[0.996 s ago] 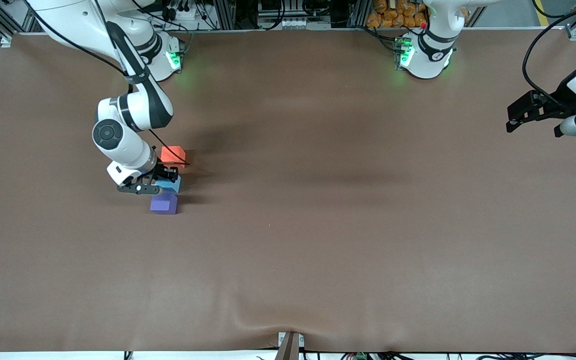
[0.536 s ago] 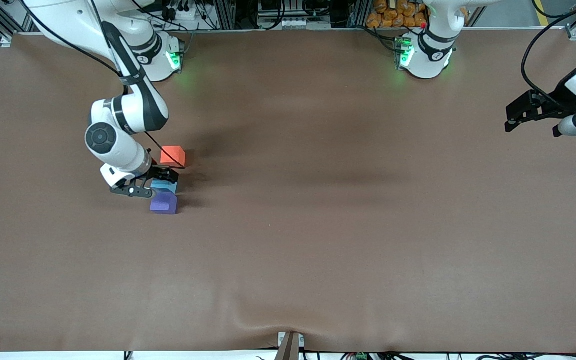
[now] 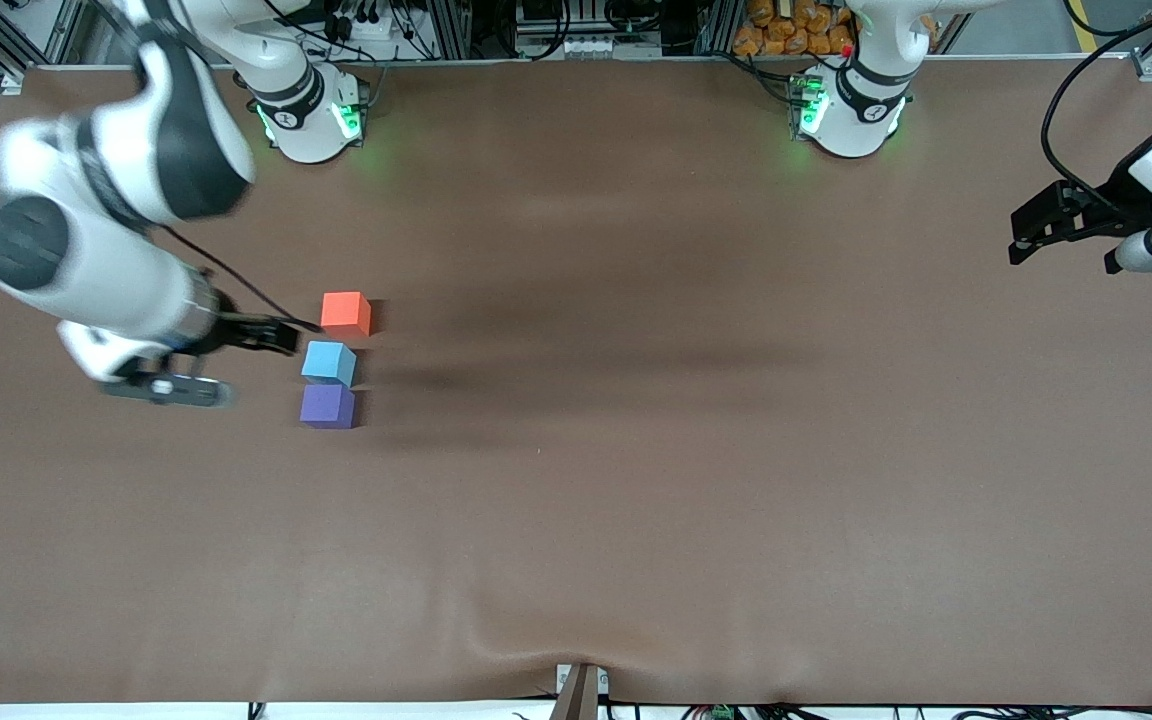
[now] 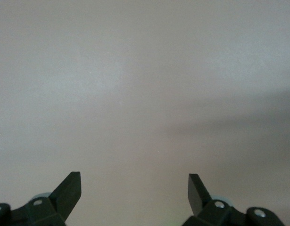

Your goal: Place blue block between orange and purple blocks

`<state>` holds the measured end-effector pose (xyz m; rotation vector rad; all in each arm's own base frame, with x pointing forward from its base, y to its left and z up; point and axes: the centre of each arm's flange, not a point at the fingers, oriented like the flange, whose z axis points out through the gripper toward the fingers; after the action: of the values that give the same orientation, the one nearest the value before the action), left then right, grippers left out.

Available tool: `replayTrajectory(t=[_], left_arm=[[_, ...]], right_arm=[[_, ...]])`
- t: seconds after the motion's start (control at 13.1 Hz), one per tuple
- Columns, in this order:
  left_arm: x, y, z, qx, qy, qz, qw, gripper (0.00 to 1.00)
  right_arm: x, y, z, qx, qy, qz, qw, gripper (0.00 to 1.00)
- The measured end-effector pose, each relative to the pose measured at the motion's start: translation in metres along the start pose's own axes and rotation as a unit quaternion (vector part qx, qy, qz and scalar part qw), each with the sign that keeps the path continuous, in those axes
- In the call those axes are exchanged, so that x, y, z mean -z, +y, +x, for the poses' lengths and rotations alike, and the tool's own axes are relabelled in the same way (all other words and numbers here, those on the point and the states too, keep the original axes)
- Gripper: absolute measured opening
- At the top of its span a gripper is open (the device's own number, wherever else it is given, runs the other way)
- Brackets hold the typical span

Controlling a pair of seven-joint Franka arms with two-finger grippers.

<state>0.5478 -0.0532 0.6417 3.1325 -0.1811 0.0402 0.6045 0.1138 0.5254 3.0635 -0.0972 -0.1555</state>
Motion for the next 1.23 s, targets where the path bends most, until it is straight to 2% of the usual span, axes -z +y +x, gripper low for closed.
replayTrajectory(t=[0.31,0.46,0.61,0.92,1.23], left_arm=[[0.000,0.002,0.000,0.004,0.000,0.000,1.000,1.00],[-0.001,0.002,-0.001,0.004,-0.005,0.000,1.000,1.00],[0.001,0.007,-0.002,0.001,-0.006,0.000,1.000,1.00],[0.008,0.014,-0.007,-0.001,-0.001,0.001,1.000,1.00],[0.008,0.014,-0.008,-0.001,-0.001,0.001,1.000,1.00]], right_arm=[[0.064,0.079,0.003,0.081,0.030,0.004,0.996,1.00],[0.086,0.098,-0.017,0.084,0.020,0.006,0.996,1.00],[0.109,0.104,-0.045,0.081,0.027,0.006,0.996,1.00],[0.102,0.116,-0.087,0.073,0.061,0.004,0.995,1.00],[0.101,0.128,-0.087,0.065,0.075,0.004,0.995,1.00]])
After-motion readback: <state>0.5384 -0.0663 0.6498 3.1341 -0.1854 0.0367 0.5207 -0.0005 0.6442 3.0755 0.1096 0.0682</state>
